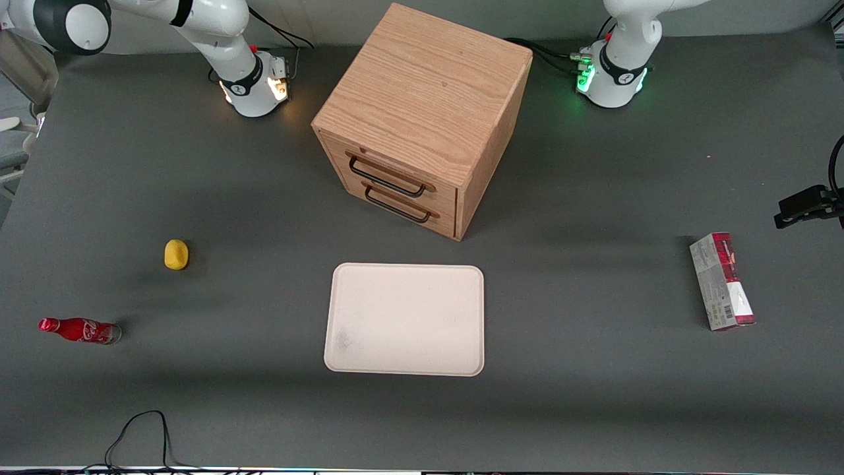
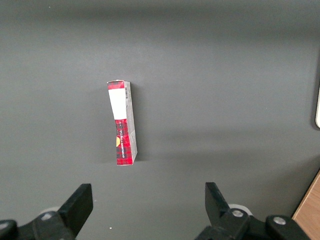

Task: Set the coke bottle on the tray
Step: 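Lower the right gripper around the bottle's body and close it, then lift the bottle with the right gripper and carry it toward the white tray, then stand the bottle upright and lower it onto the tray's corner, then open the right gripper to release the bottle and raise it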

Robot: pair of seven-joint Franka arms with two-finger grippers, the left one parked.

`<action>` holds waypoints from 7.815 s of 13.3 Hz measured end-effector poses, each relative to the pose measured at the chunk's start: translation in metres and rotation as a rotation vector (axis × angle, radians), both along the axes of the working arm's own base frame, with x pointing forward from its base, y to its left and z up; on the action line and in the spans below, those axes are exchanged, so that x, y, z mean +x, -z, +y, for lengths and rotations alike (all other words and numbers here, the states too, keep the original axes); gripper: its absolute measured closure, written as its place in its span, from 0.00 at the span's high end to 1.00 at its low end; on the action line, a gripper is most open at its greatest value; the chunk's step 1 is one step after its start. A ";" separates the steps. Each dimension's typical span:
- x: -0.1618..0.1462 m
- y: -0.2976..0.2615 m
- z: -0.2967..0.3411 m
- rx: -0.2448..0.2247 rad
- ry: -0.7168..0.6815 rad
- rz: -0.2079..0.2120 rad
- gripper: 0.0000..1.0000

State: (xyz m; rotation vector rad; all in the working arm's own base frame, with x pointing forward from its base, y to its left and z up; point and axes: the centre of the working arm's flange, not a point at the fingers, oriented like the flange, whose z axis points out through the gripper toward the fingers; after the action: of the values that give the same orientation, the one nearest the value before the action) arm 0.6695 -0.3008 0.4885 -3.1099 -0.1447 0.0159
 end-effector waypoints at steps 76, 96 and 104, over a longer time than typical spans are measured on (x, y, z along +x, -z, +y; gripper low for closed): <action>0.042 0.157 0.619 -0.022 -0.228 -0.015 0.31; 0.008 0.003 0.597 -0.048 -0.151 0.003 1.00; -0.060 -0.143 0.477 -0.100 -0.007 0.038 1.00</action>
State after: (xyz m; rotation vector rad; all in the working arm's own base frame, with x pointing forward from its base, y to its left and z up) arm 0.6095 0.1760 0.6315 -3.2064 -0.1590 0.0846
